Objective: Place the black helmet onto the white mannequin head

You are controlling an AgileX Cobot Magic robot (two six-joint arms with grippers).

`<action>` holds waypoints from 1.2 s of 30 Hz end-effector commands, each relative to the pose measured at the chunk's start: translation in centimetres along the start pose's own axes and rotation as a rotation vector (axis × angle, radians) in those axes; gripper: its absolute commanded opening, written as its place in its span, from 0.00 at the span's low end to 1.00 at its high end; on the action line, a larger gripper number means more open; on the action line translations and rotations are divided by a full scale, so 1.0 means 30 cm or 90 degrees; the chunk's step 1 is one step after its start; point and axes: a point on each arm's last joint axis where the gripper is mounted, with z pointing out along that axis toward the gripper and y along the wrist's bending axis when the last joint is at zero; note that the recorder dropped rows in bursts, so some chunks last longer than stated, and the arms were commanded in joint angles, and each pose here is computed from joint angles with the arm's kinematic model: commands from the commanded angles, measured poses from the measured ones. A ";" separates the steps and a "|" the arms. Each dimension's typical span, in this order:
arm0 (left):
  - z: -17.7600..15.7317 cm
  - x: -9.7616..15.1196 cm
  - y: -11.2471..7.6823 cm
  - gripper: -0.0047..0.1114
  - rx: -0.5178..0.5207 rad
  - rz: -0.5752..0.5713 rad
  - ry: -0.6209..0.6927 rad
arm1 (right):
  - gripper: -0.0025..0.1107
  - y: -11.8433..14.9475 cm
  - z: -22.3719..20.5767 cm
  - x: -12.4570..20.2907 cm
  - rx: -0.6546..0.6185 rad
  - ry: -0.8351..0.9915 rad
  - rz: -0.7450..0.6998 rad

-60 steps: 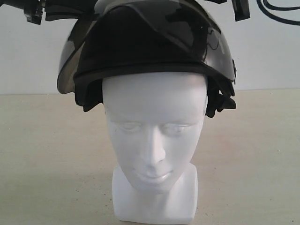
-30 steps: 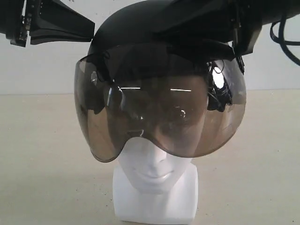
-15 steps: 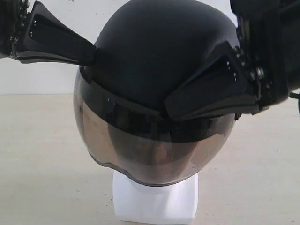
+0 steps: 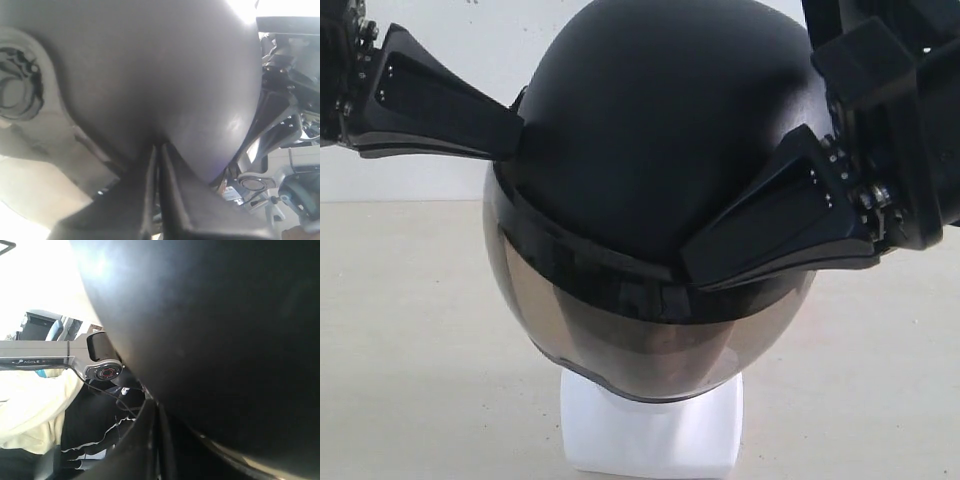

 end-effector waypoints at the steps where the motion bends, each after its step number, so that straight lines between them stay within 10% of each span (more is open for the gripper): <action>1: 0.037 0.047 0.042 0.08 -0.038 -0.005 0.079 | 0.02 -0.074 0.003 -0.025 0.097 -0.039 -0.009; 23: 0.057 0.087 0.064 0.08 -0.032 -0.032 0.098 | 0.02 -0.073 -0.016 -0.036 0.137 -0.059 -0.031; 36: -0.016 0.040 -0.041 0.08 -0.018 0.037 0.027 | 0.02 0.055 -0.106 -0.052 0.154 -0.133 -0.086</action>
